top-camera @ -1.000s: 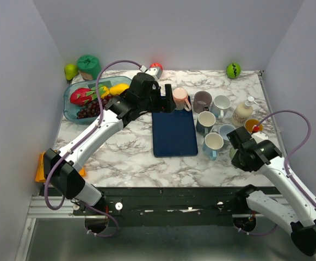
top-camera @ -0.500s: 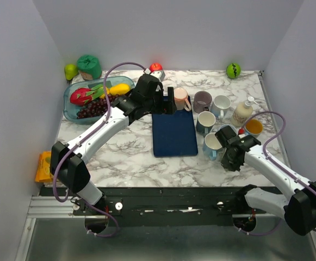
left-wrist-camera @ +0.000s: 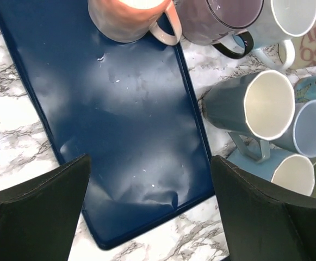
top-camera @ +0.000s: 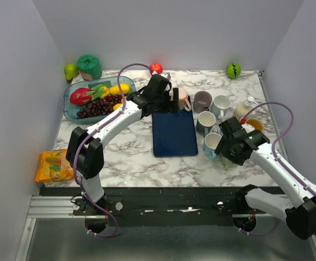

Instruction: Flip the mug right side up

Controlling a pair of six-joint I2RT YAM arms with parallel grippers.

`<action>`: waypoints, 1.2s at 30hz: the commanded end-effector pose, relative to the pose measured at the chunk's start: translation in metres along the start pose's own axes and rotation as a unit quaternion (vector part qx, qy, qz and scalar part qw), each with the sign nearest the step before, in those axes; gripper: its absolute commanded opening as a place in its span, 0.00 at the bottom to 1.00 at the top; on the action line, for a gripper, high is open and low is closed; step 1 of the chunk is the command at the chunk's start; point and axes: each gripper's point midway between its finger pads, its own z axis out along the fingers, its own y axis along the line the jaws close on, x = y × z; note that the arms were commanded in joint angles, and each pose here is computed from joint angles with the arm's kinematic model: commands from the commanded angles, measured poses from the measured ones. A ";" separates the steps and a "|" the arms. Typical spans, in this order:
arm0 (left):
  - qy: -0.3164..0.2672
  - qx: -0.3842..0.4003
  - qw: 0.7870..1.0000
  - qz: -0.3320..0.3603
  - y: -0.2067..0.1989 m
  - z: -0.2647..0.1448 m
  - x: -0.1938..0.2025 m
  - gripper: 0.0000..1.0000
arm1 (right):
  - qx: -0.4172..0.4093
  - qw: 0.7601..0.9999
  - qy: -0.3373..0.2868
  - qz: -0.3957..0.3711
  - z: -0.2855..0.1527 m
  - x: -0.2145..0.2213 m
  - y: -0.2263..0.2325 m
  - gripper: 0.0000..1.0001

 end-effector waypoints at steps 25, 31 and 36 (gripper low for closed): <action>-0.131 -0.163 0.972 -0.108 -0.009 0.163 -0.025 0.97 | -0.162 0.976 -0.144 0.031 -0.135 -0.041 -0.032 0.94; -0.154 -0.180 0.966 -0.100 0.000 0.184 -0.027 0.91 | -0.158 0.977 -0.139 0.026 -0.135 -0.037 -0.036 0.93; -0.152 -0.195 0.963 -0.104 0.010 0.191 -0.028 0.84 | -0.153 0.979 -0.134 0.020 -0.135 -0.037 -0.035 0.93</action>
